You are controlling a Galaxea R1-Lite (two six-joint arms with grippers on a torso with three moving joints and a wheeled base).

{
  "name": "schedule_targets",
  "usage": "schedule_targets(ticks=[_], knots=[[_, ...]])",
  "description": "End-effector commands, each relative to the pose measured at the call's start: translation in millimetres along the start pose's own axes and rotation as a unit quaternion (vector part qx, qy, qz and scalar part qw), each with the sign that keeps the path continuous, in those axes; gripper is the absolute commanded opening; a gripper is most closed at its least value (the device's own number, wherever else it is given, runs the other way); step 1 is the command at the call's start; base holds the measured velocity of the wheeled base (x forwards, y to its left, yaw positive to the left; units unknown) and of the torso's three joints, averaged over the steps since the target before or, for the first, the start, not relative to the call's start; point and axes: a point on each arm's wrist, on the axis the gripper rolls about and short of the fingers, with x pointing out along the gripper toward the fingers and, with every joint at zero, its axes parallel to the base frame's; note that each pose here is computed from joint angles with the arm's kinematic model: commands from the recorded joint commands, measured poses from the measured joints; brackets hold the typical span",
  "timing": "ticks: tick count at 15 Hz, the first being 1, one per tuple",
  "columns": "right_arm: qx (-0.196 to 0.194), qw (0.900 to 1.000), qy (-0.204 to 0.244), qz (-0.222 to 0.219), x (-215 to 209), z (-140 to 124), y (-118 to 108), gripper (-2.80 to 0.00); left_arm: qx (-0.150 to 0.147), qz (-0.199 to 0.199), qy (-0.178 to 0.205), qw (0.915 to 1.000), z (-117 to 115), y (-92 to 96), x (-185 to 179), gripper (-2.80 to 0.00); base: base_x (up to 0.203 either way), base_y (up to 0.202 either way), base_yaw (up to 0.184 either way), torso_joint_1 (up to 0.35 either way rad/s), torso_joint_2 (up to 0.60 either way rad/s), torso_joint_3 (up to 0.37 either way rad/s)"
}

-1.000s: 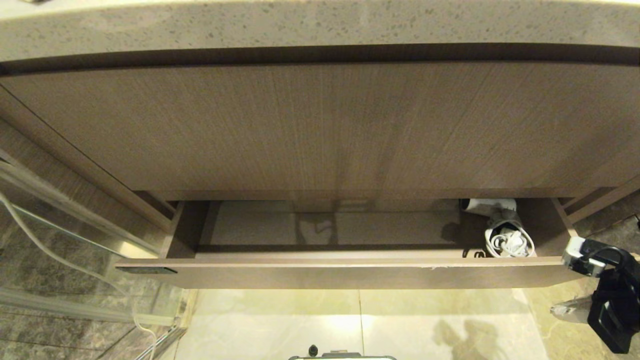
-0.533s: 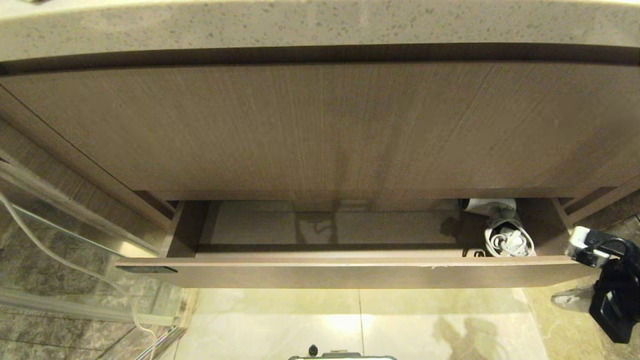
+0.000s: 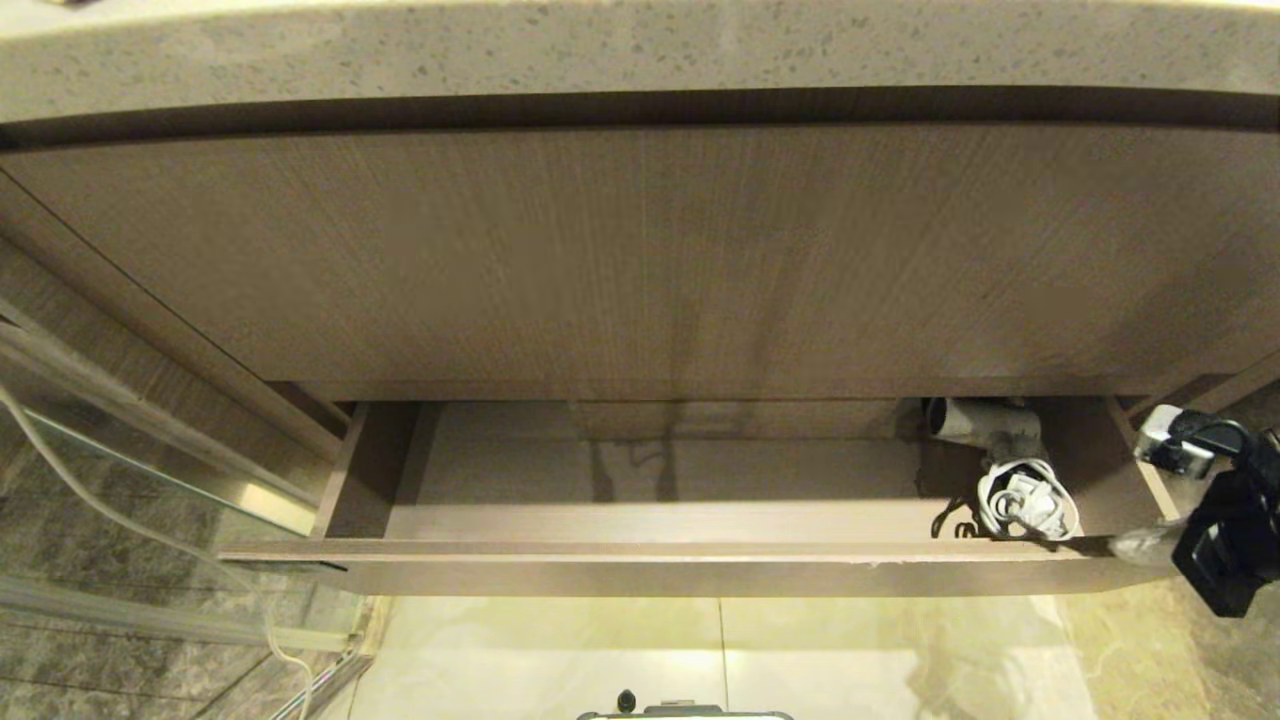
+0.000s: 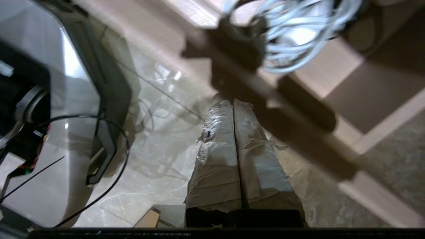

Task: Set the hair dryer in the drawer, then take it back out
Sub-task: Pull open the drawer

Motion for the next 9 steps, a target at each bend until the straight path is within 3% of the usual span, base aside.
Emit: schedule_targets(ticks=[1,9], knots=[[0.009,1.000,0.006,-0.001,2.9,-4.0,-6.2,-2.80,0.000,0.000,-0.001,1.0000,-0.1,0.0,-0.1,-2.80,0.000,0.000,0.000,0.000,0.00,0.000],[0.044,0.998,0.034,0.014,25.1,-19.8,-22.6,-2.80,0.000,0.000,0.000,1.0000,0.0,0.0,0.0,-2.80,0.000,0.000,0.000,0.000,0.00,0.000]])
